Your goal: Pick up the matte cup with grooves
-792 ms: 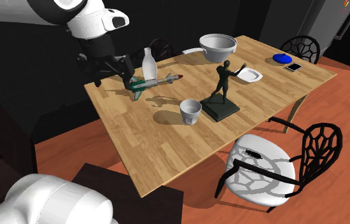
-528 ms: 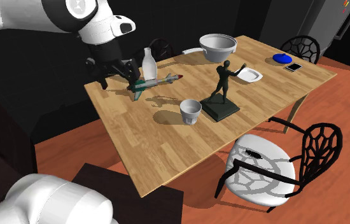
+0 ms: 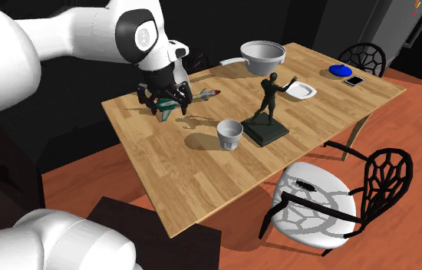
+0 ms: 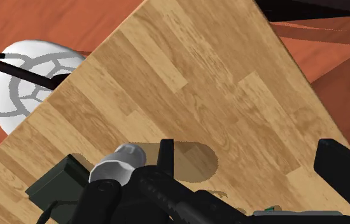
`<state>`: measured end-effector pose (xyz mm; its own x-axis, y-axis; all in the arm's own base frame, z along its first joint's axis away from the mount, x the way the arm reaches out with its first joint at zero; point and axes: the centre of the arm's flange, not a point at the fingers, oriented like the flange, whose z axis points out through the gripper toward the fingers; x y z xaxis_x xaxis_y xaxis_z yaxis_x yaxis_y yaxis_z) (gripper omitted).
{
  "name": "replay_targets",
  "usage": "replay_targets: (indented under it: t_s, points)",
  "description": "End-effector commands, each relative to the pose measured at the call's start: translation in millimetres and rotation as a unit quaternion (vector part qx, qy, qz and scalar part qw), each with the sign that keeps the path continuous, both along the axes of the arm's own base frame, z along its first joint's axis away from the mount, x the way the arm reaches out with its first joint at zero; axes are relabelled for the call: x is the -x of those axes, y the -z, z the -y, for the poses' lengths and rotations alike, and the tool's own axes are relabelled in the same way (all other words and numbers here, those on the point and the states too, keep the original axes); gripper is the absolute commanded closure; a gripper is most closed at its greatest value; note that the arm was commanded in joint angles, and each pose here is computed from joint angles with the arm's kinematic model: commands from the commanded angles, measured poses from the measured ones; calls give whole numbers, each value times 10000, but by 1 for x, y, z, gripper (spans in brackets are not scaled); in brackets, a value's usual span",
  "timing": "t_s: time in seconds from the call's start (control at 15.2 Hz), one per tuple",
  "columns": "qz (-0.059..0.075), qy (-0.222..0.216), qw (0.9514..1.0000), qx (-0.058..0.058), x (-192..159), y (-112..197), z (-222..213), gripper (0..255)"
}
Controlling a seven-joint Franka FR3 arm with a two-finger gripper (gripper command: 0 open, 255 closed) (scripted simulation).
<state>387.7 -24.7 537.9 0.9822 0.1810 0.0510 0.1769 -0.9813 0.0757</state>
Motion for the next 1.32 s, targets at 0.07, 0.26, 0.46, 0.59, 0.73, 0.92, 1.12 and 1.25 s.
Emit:
replay_targets:
  t_s: [0.07,0.26,0.46,0.59,0.73,0.92,1.12,1.25]
  points:
    - [-4,-95,9999,60,-25,29,9,0]
    - [-15,-185,9998,119,-52,55,19,0]
    - [-26,-276,9995,178,-80,82,28,0]
    - [-33,-336,9992,217,-98,100,34,0]
    - [-41,-397,9989,256,-116,118,39,0]
    - [-52,-487,9983,315,-144,145,48,0]
    - [-63,-577,9976,374,-171,172,56,0]
    - [-71,-638,9971,413,-190,190,62,0]
